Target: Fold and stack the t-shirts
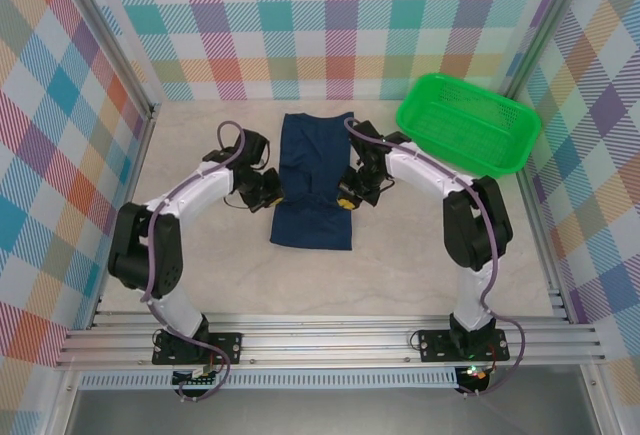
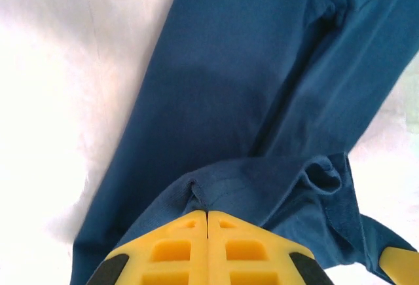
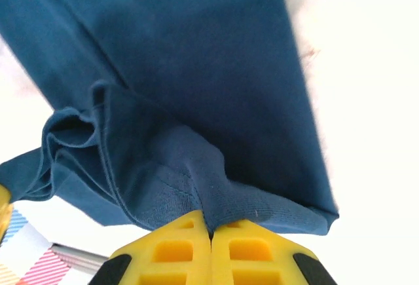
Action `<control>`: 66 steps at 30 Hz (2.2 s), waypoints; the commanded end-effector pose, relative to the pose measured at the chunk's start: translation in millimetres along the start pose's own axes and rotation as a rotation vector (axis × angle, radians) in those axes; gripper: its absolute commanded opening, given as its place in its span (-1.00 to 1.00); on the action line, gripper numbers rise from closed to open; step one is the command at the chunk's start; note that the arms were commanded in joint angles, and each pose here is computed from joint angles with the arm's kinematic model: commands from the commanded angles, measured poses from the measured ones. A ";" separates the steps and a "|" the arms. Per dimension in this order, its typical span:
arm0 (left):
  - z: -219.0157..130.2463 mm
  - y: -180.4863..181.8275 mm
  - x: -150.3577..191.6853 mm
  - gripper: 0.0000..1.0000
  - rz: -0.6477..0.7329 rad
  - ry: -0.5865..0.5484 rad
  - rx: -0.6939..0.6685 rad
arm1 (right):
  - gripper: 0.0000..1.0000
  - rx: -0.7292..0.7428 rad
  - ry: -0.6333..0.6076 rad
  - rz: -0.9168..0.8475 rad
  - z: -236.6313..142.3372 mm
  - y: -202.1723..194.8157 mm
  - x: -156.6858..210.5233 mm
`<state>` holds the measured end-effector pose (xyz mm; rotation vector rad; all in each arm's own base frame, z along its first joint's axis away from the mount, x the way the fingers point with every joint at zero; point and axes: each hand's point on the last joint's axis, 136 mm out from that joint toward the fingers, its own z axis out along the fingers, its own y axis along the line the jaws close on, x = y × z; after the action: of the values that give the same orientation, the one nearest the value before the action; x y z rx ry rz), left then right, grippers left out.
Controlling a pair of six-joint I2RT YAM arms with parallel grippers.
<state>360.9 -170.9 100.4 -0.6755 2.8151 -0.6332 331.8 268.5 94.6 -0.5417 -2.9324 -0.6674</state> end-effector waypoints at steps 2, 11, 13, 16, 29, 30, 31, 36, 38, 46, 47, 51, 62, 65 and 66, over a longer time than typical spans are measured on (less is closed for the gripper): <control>6.4 -5.2 -25.6 -1.00 0.036 -0.025 -0.007 | -1.00 0.046 -0.006 0.019 5.5 -7.3 -16.1; 18.6 -2.5 -35.2 -1.00 0.033 -0.013 -0.031 | -1.00 0.030 -0.014 0.024 13.2 0.3 -39.0; 17.5 -1.8 -37.8 -1.00 0.031 -0.021 -0.041 | -1.00 0.027 -0.022 0.025 10.6 1.0 -41.3; 11.8 -4.4 -41.5 -1.00 0.030 -0.040 -0.037 | -1.00 0.015 -0.042 0.019 2.2 5.8 -45.1; 19.8 -6.0 -64.3 -1.00 0.015 -0.062 -0.043 | -1.00 0.028 -0.049 0.018 6.5 9.6 -64.0; 24.1 -5.4 -67.6 -1.00 0.018 -0.059 -0.049 | -1.00 0.034 -0.043 0.029 10.9 5.8 -66.9; 27.7 -6.1 -71.1 -0.91 0.023 -0.055 -0.050 | -1.00 0.030 -0.043 0.034 14.0 4.3 -71.1; 14.3 -9.3 -83.0 -0.23 0.047 -0.099 -0.071 | -0.05 0.006 -0.098 0.000 5.5 6.0 -87.0; -2.5 -13.4 -80.9 -0.16 0.044 -0.130 -0.048 | 0.03 -0.001 -0.149 -0.014 -11.1 6.4 -89.6; -5.9 7.1 -9.6 -0.45 -0.037 -0.036 0.045 | -0.38 -0.055 -0.160 -0.047 -13.4 1.0 -53.5; 0.0 7.6 -3.2 -0.53 -0.049 -0.019 0.059 | -0.45 -0.050 -0.147 -0.048 -6.3 -0.4 -51.8; 19.4 -3.7 -5.8 -0.60 -0.056 0.000 0.071 | -0.50 -0.007 -0.151 -0.047 8.1 -4.7 -64.0; 61.1 -8.3 -62.9 -0.44 -0.008 -0.037 -0.075 | -0.26 0.097 -0.149 -0.091 26.1 -16.1 -103.7; 68.6 -4.9 -70.8 -0.42 0.017 -0.030 -0.104 | -0.30 0.070 -0.110 -0.093 36.9 -10.9 -103.6; 71.5 -1.8 -72.5 -0.45 0.023 -0.025 -0.120 | -0.35 0.065 -0.102 -0.087 39.7 -10.0 -103.8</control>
<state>446.3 -176.2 52.6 -0.7001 2.7979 -0.5523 430.2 237.2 44.1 -0.5066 -3.1188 -0.5607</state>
